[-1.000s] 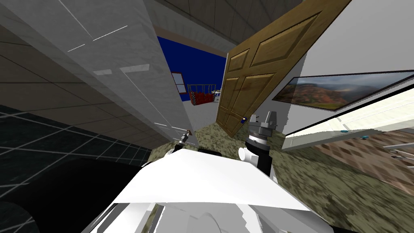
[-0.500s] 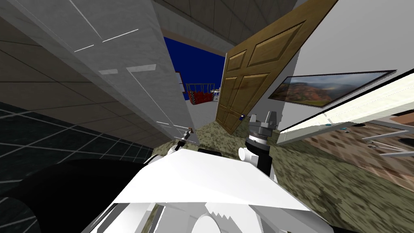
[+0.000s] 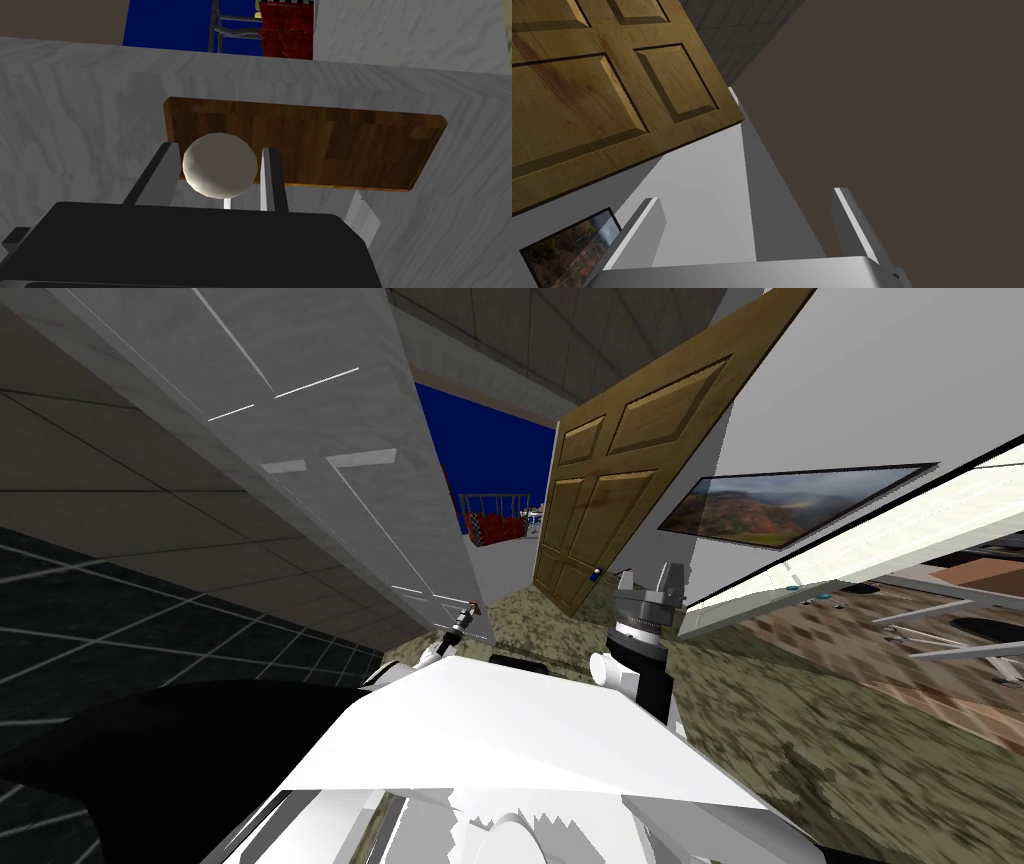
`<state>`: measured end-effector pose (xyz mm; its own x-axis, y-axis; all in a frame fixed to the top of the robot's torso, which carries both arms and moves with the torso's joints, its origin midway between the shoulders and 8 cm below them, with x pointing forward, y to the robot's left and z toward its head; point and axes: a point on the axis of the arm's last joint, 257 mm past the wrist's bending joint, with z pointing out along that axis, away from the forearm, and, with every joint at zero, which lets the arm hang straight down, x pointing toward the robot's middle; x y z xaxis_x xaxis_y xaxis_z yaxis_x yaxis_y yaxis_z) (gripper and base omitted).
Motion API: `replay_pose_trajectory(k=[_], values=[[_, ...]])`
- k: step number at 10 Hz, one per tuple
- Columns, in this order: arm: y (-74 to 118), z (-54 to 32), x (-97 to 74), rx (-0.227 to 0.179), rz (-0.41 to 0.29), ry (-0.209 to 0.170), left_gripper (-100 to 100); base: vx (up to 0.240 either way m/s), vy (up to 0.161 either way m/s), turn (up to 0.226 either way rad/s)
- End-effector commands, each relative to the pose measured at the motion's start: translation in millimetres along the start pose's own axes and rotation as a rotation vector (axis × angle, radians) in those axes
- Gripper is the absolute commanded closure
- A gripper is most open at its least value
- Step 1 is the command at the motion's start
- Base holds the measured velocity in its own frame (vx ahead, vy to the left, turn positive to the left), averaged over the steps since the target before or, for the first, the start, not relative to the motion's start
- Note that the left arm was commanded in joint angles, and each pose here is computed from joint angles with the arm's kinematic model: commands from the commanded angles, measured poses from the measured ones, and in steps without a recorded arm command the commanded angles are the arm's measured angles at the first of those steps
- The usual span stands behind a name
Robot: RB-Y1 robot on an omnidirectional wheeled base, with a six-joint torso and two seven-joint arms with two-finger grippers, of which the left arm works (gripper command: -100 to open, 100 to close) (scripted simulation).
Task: Pull the door open
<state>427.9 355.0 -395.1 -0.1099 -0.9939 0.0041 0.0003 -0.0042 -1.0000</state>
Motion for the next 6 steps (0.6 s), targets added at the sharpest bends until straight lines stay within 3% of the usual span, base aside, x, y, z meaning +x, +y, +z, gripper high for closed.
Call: replay_pose_trajectory(k=[1, 3, 4, 5, 6], values=[[0.1, 9.7, 7.4, -0.001, 0.0, 0.01, 100, -0.115, 0.06, -0.046], [-0.5, 12.5, 8.2, -0.001, 0.001, 0.012, 100, -0.089, 0.038, -0.019], [-2.6, 21.3, 10.6, -0.001, 0.003, 0.016, 100, -0.103, 0.052, -0.022], [-1.7, 18.2, 8.6, -0.001, 0.002, 0.012, 100, -0.047, 0.03, -0.026], [-1.8, 7.8, 4.7, 0.0, 0.005, 0.033, 100, -0.142, 0.052, -0.165]])
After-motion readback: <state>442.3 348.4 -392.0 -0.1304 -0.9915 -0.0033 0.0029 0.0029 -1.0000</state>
